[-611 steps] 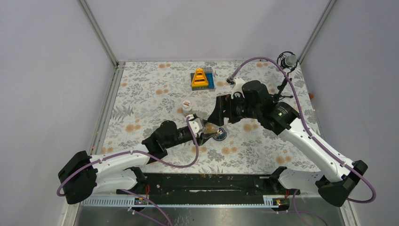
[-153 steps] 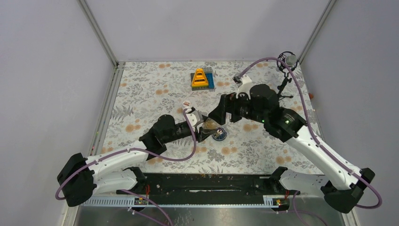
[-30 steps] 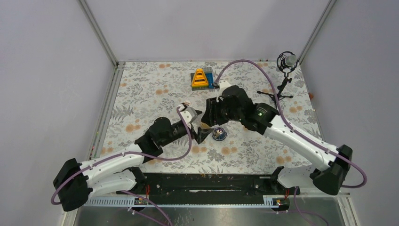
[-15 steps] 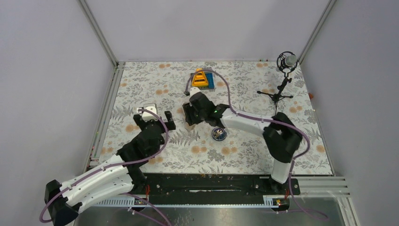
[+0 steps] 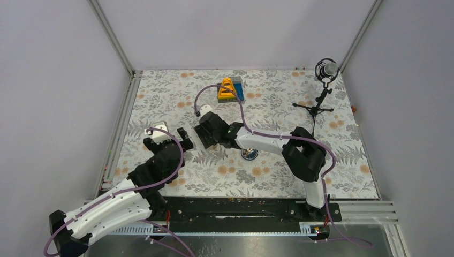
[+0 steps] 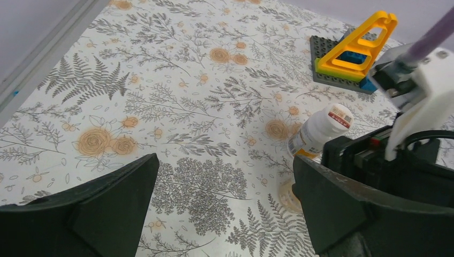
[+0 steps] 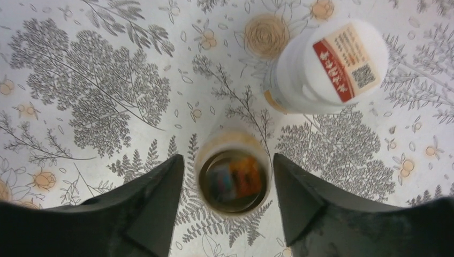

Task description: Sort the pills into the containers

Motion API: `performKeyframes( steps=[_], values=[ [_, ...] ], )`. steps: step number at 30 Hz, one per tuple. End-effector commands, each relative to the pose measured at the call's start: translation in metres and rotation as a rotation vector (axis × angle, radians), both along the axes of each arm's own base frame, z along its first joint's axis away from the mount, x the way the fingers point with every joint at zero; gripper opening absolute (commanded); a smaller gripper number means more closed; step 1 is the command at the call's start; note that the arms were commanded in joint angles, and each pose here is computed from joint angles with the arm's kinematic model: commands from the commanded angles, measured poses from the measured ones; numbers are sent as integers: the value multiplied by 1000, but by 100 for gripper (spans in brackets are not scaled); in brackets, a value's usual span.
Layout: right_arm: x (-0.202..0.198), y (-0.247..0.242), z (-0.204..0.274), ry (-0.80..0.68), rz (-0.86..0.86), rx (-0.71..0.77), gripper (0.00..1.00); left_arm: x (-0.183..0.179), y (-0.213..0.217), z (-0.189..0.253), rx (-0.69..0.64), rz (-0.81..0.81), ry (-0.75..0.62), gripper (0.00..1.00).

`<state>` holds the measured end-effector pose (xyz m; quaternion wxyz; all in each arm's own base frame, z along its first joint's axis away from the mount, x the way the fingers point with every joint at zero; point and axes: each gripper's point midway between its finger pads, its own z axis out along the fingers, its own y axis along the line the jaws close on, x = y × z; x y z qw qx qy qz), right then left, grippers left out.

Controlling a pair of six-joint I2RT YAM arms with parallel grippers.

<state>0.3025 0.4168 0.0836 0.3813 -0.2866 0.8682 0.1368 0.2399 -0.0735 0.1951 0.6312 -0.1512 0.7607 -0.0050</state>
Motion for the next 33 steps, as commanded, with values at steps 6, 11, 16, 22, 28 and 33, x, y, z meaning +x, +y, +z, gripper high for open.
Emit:
performKeyframes(
  steps=[6, 11, 16, 22, 28, 33],
  values=[
    [-1, 0, 52, -12, 16, 18, 86, 0, -25, 4, -110, -114, 20, 98],
    [-6, -29, 94, -15, -32, 67, 88, -1, -44, -2, -151, -204, 32, 97],
    [-9, -101, 105, 31, -180, 72, 78, -7, -95, -13, -266, -419, 77, 79],
    [-21, -191, 103, 11, -349, 22, 73, -16, -149, -43, -375, -592, 209, 52],
    [-28, -226, 82, 85, -379, 39, 65, -26, -194, -62, -555, -711, 286, 55],
    [-28, -221, 68, 156, -351, 84, 57, -27, -223, -75, -649, -745, 352, 61]
  ],
)
